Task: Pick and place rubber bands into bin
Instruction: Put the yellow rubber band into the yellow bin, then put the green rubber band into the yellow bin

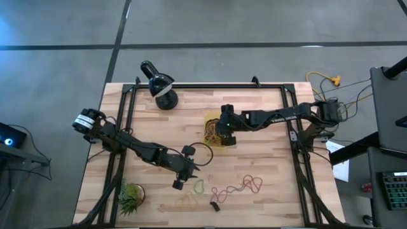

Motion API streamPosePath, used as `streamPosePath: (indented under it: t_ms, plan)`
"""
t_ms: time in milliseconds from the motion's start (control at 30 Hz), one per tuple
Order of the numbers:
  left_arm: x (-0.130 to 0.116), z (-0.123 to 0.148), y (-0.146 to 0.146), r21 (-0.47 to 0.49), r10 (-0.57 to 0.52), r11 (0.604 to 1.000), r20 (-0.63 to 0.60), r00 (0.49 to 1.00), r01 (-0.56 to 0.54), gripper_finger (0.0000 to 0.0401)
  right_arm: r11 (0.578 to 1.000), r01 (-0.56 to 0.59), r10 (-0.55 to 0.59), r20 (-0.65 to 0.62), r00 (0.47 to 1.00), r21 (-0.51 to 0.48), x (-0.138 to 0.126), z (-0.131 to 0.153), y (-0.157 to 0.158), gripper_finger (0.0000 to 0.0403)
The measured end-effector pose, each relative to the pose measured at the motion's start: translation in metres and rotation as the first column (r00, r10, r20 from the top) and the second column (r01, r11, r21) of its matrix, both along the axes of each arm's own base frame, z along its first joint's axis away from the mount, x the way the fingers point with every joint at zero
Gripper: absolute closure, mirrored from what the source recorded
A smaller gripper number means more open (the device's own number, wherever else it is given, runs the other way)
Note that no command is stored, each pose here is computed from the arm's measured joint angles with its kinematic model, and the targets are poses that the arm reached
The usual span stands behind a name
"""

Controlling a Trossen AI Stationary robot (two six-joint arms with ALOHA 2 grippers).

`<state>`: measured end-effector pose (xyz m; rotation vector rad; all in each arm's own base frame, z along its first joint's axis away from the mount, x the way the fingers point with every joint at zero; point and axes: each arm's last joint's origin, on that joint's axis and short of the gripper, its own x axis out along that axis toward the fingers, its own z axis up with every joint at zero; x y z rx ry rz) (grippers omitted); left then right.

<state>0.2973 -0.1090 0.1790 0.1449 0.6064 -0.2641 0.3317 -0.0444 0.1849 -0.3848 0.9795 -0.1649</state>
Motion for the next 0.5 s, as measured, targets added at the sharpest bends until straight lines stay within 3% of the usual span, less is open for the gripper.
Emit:
streamPosePath:
  t_ms: [267, 500]
  plan:
    - [0.0, 0.0, 0.0, -0.001, 0.001, 1.0, -0.001, 1.0, -0.001, 0.0278, 1.0, 0.013, -0.013, 0.012, 1.0, 0.013, -0.004, 0.007, 0.001, 0.0291]
    - [-0.003, -0.007, -0.003, -0.039, 0.008, 0.999, -0.037, 0.999, -0.01, 0.0278, 0.988, -0.023, 0.022, 0.009, 1.0, 0.15, -0.015, 0.02, 0.023, 0.0276]
